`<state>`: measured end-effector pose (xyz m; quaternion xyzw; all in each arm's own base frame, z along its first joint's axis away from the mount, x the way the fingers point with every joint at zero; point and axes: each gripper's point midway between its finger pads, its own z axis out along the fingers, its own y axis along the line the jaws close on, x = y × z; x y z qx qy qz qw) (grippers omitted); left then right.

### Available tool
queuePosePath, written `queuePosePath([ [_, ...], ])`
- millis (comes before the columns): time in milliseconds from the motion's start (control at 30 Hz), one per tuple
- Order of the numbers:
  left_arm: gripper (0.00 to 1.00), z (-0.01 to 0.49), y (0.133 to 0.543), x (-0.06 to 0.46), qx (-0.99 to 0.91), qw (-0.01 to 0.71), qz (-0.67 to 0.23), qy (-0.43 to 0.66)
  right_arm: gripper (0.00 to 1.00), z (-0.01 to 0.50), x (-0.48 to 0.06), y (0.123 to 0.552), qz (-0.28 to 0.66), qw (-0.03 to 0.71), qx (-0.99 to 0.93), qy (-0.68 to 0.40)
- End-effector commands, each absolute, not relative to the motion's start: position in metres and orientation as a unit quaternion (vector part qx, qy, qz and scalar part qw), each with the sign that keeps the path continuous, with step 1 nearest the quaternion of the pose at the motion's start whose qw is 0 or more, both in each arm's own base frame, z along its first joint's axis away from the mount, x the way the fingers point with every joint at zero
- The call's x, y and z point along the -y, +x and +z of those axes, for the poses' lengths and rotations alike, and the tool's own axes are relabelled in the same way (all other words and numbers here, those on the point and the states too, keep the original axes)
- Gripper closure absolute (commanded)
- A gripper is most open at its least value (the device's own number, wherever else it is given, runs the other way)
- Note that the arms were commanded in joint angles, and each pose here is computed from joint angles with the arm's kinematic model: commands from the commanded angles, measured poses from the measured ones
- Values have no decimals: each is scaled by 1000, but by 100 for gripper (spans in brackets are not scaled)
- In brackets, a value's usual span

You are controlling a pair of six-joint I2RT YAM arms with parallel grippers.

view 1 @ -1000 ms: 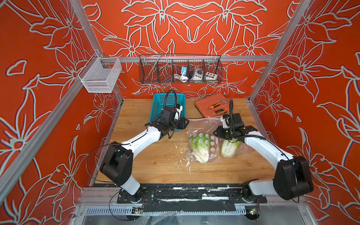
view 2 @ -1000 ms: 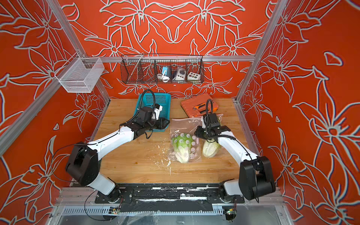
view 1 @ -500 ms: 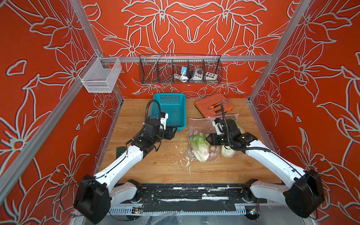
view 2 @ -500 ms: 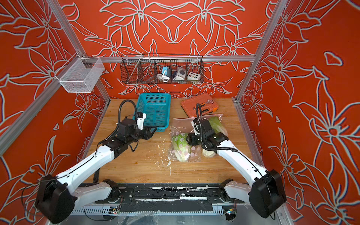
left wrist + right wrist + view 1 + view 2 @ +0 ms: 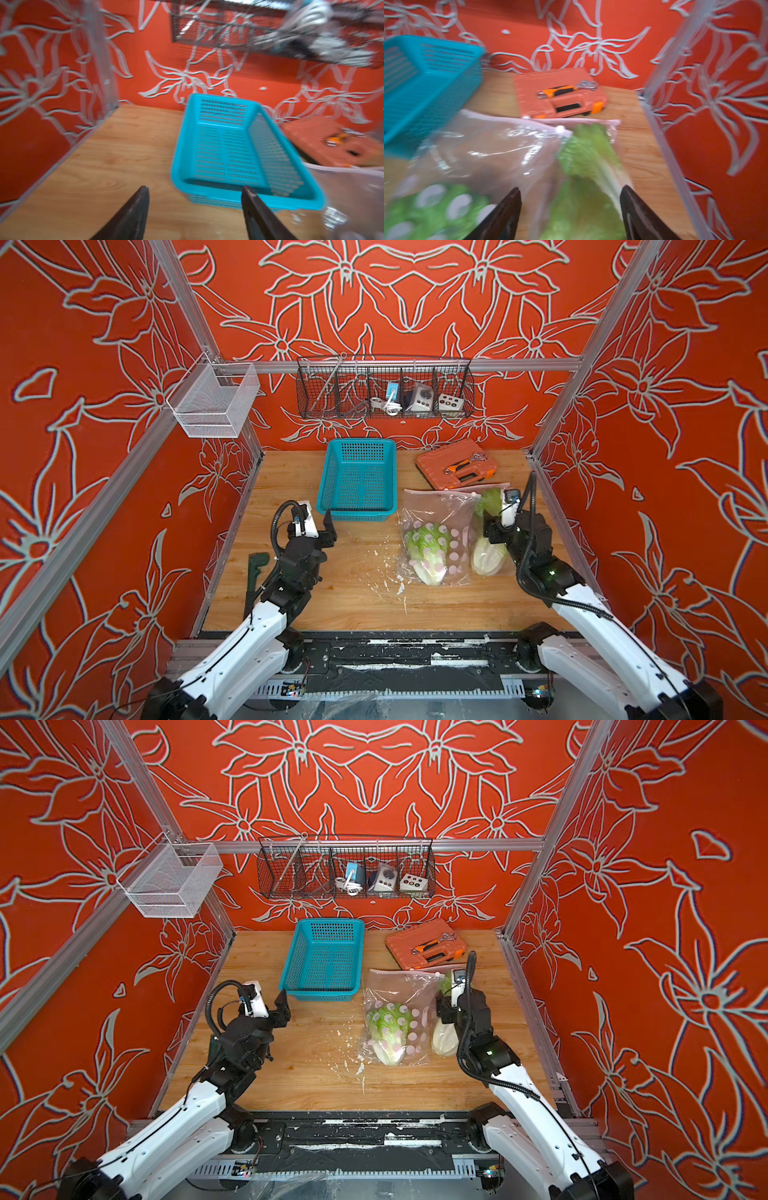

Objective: Put the chinese cabbages into a zipper bag and zip it
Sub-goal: Reset both arms

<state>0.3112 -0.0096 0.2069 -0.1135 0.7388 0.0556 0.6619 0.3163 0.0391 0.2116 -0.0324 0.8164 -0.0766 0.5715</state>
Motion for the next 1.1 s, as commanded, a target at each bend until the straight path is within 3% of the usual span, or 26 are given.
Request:
queuePosePath([
  [0,30,189,293,-52,-701,659,154,-225,24,201,2,322,-157,582,-796,52],
  [200,29,158,300,-47,-706,666,101,-217,23,157,5,335,-191,565,-803,18],
  [300,29,144,303,-38,-715,668,84,-188,24,149,6,335,-161,590,-791,23],
  [633,29,135,321,-13,-724,682,53,-83,26,128,15,351,-158,573,-804,17],
  [833,28,123,329,-9,-739,669,40,-68,28,119,27,342,-149,620,-769,45],
  [900,25,124,329,-17,-735,671,42,-88,28,110,22,345,-139,604,-784,29],
  [1000,5,123,332,-21,-738,667,33,-95,28,108,26,352,-151,615,-773,36],
  [1067,3,121,333,-22,-742,662,33,-97,30,103,27,350,-148,587,-795,41],
])
